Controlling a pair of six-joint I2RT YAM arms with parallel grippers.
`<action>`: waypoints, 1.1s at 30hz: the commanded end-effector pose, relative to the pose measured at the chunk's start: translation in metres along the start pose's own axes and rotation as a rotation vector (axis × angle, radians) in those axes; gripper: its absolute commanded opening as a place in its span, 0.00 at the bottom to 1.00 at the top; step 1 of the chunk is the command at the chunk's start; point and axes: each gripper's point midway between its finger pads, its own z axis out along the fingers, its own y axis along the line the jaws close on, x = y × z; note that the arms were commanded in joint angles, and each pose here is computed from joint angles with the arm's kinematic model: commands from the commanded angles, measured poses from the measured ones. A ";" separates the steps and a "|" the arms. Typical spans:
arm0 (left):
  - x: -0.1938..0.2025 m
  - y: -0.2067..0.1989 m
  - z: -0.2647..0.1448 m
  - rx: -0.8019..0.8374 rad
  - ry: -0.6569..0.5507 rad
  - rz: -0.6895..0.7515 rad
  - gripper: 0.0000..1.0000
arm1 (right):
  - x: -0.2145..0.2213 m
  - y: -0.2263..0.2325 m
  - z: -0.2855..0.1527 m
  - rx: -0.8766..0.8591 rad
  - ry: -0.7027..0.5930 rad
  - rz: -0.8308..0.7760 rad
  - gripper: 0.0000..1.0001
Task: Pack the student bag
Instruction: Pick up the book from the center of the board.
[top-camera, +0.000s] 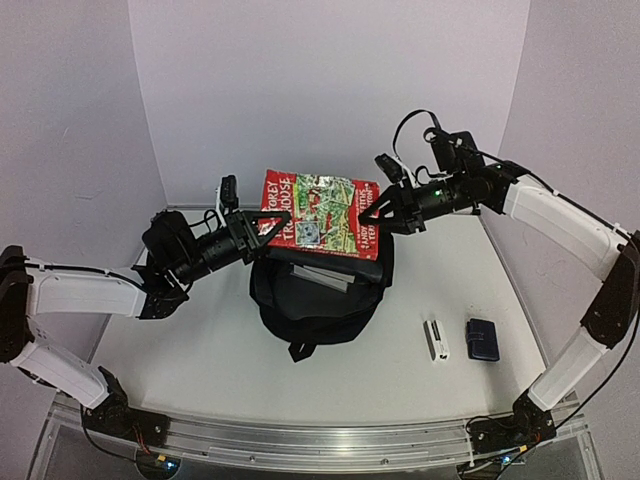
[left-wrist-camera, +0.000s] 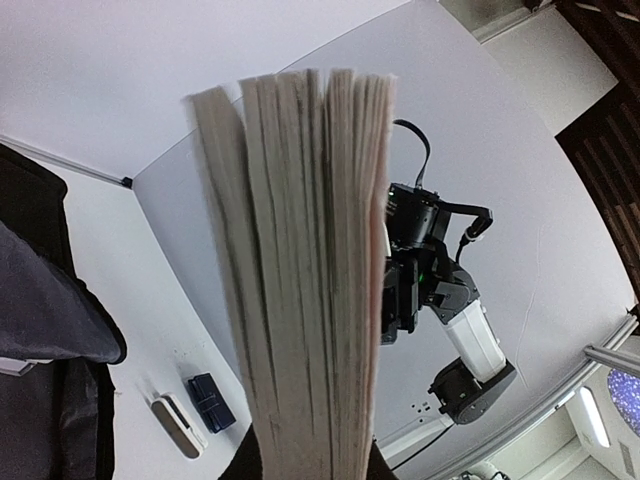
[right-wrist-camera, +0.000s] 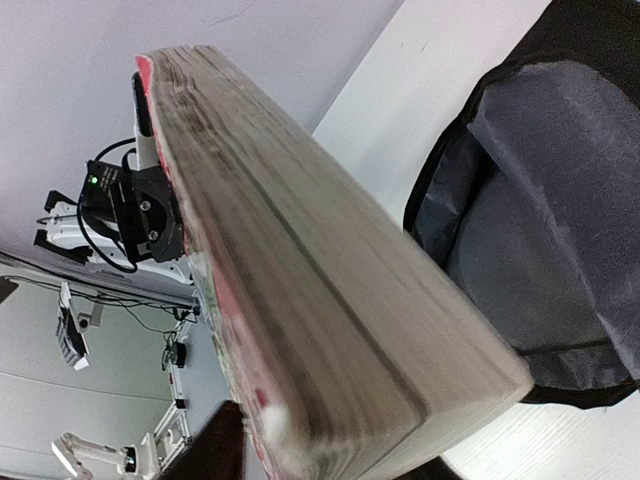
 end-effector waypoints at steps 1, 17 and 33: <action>-0.003 -0.029 0.008 0.074 0.035 0.028 0.22 | -0.013 0.029 -0.006 -0.090 -0.036 -0.086 0.04; 0.038 -0.021 -0.019 -0.103 0.345 0.100 0.66 | 0.039 0.049 -0.016 -0.216 0.107 -0.142 0.00; 0.050 -0.004 -0.010 -0.042 0.328 0.005 0.00 | 0.054 0.012 -0.012 0.036 0.202 -0.248 0.31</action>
